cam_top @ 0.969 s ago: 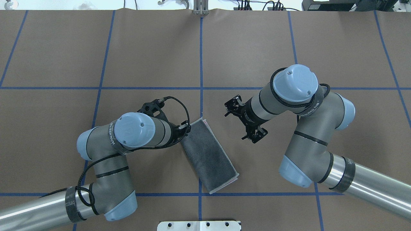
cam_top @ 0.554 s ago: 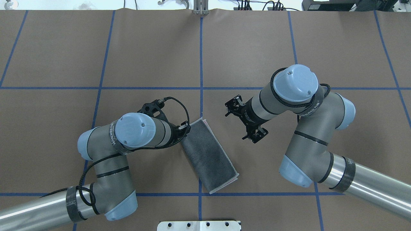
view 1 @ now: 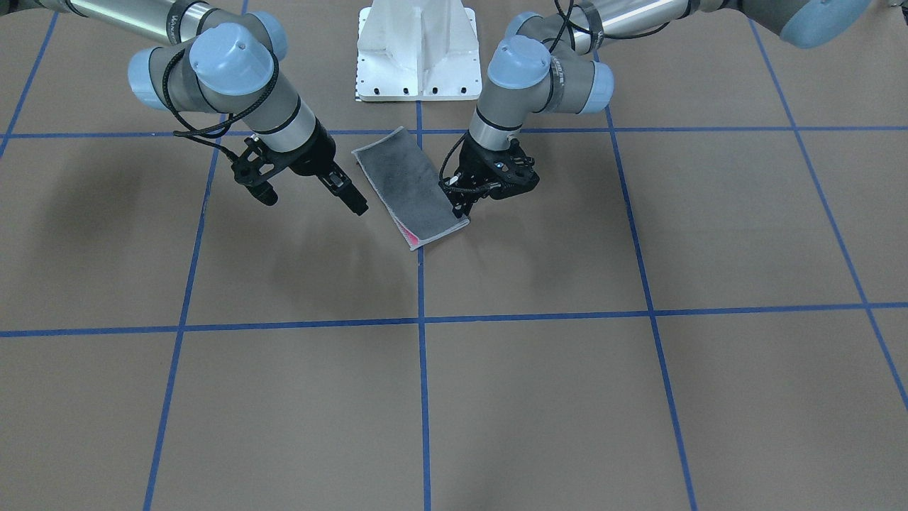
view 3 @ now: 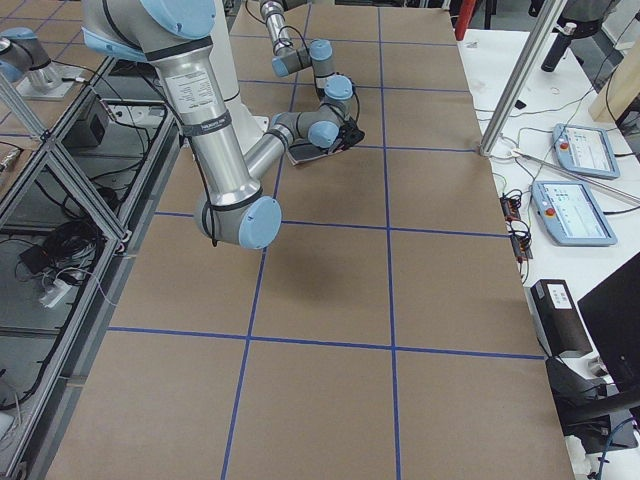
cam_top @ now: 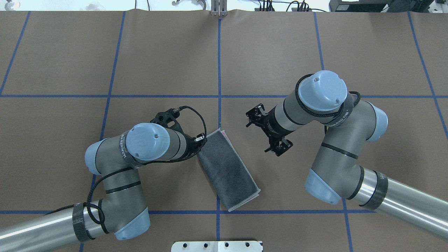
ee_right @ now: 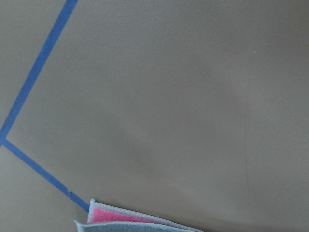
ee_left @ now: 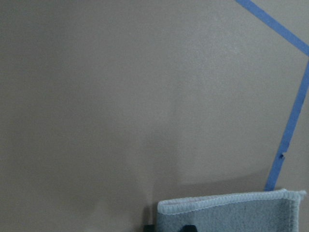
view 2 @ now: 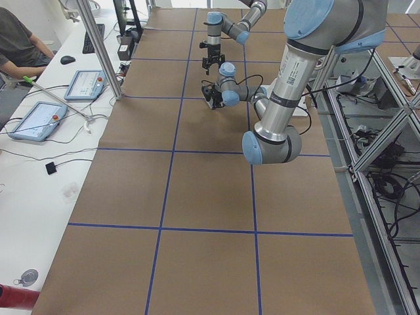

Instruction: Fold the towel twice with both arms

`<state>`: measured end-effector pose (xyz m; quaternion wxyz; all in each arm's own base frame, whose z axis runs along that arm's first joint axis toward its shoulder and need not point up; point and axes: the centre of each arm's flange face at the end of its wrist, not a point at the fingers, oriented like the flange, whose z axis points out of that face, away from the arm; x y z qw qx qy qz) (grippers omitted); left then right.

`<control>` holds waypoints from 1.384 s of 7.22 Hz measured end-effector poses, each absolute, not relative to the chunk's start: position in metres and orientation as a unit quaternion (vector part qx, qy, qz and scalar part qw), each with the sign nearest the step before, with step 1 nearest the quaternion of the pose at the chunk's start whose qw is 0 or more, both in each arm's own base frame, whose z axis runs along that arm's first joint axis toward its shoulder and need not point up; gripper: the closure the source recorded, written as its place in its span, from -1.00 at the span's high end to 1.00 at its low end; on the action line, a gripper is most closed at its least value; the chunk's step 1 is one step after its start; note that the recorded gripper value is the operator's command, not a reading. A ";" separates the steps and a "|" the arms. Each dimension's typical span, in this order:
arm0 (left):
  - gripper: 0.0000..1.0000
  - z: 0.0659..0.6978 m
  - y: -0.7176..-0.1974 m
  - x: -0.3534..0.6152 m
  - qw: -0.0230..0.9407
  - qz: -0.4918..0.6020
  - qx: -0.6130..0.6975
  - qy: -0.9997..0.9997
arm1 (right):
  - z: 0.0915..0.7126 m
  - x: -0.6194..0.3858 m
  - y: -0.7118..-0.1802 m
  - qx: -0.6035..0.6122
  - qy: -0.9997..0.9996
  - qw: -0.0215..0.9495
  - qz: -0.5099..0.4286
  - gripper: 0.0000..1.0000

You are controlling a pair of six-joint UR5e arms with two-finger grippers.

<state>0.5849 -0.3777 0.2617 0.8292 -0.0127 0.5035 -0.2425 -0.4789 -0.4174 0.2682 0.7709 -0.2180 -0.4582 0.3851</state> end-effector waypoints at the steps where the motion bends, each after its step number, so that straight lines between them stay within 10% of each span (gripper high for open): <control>1: -1.00 0.261 -0.378 0.584 0.829 -0.242 -0.012 0.504 | 0.268 -0.478 -0.419 -0.218 -0.458 0.770 0.386 1.00; 9: -0.97 0.232 -0.463 0.596 0.807 -0.250 0.052 0.533 | 0.265 -0.462 -0.434 -0.214 -0.463 0.764 0.396 1.00; 10: 0.75 0.235 -0.478 0.600 0.803 -0.255 0.057 0.535 | 0.265 -0.460 -0.436 -0.213 -0.463 0.763 0.397 1.00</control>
